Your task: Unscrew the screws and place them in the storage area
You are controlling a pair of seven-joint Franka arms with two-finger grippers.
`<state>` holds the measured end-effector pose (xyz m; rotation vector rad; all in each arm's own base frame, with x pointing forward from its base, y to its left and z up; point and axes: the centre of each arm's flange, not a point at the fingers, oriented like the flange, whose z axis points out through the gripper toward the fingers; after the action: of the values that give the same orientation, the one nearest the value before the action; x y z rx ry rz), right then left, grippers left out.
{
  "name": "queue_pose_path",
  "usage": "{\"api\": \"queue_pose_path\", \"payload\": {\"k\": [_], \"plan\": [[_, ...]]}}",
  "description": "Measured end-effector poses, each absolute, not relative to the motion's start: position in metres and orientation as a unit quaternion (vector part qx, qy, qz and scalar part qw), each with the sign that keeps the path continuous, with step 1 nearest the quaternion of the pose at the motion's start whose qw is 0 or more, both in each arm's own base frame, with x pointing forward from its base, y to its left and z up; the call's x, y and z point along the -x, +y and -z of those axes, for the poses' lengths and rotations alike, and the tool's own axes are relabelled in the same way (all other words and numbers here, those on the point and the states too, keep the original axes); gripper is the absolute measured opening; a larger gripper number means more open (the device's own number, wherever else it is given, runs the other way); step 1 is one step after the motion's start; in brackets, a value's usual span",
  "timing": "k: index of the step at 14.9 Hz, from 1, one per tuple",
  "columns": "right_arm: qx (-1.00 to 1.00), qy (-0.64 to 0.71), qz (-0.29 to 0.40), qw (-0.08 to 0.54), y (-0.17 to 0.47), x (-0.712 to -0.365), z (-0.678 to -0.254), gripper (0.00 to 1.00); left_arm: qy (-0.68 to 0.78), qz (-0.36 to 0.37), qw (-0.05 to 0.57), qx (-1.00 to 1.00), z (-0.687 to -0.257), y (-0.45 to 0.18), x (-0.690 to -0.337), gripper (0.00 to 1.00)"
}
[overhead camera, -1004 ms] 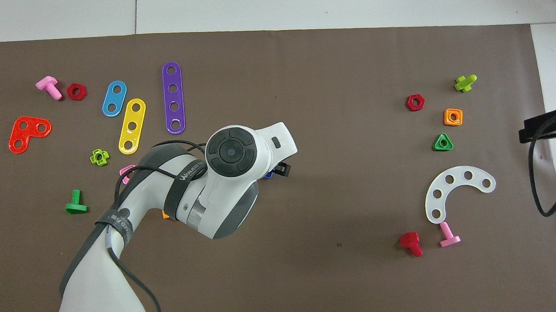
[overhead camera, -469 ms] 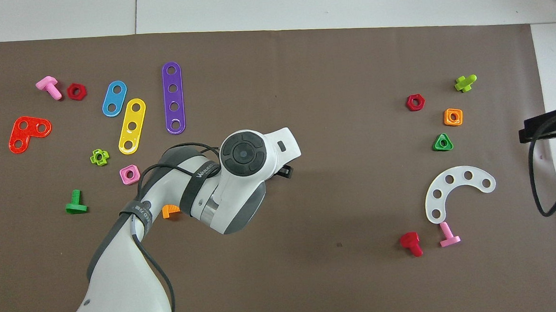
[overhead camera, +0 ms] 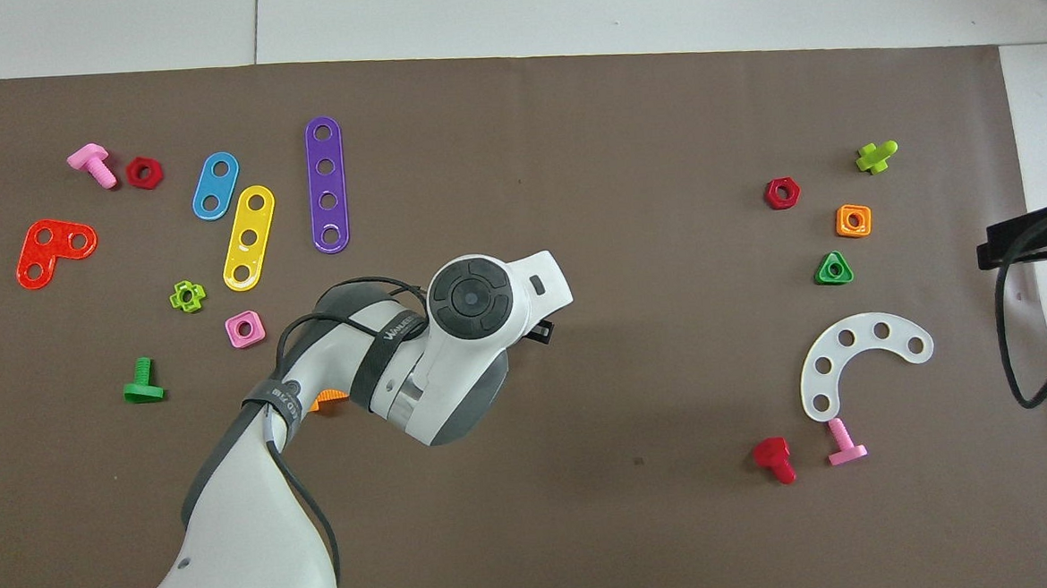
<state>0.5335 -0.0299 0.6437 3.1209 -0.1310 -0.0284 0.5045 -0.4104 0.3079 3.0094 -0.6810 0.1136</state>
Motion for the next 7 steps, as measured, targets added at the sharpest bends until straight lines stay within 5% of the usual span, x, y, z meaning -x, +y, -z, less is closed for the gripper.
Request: {"api": "queue_pose_path", "payload": {"k": [2, 7], "plan": [[-0.999, -0.042, 0.009, 0.009, -0.0299, -0.5335, -0.6437, 1.0, -0.22, -0.037, 0.027, -0.974, -0.3079, -0.4098, -0.505, 0.69], [-0.999, -0.042, 0.009, 0.009, -0.0299, -0.5335, -0.6437, 1.0, -0.211, -0.039, 0.026, -0.976, -0.3094, -0.4062, -0.5089, 0.51]]}}
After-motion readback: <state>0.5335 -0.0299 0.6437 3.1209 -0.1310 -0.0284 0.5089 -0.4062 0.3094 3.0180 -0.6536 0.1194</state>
